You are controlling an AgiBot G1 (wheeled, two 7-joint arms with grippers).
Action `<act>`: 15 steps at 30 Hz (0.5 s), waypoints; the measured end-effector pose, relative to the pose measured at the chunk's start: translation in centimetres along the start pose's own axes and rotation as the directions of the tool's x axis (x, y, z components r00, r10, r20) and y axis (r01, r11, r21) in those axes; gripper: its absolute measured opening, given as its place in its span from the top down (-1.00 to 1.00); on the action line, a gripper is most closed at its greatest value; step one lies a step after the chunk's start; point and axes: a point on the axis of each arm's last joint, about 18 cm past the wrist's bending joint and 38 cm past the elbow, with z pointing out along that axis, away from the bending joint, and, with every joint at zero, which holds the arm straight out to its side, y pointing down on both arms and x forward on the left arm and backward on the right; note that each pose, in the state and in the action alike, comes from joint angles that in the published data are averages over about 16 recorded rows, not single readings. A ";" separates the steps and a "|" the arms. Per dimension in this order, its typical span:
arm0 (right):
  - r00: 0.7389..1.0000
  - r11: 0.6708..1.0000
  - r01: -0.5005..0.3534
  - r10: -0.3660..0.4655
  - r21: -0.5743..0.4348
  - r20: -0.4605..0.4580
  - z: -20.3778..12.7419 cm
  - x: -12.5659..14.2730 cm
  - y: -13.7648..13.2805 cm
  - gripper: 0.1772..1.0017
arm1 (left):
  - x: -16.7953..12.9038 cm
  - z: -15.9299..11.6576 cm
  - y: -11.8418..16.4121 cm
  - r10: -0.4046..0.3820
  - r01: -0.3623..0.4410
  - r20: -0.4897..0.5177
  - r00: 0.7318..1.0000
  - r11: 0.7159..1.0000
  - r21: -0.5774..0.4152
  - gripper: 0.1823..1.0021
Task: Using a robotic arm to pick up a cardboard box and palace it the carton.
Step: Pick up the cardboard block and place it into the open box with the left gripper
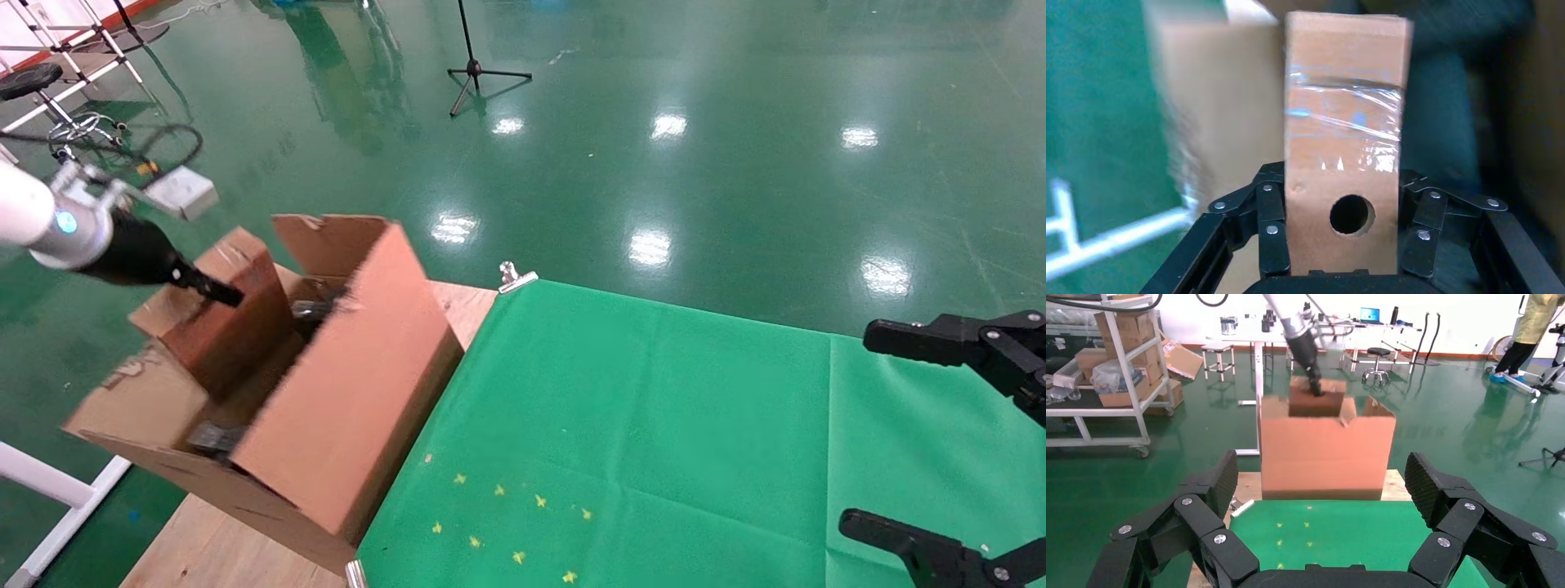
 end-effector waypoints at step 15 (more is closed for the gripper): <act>1.000 1.000 0.000 0.000 0.000 0.000 0.0 0.0 0.0 -1.00 | 1.1 2.2 2.4 -0.194 0.193 -0.059 0.979 0.981 -0.017 0.67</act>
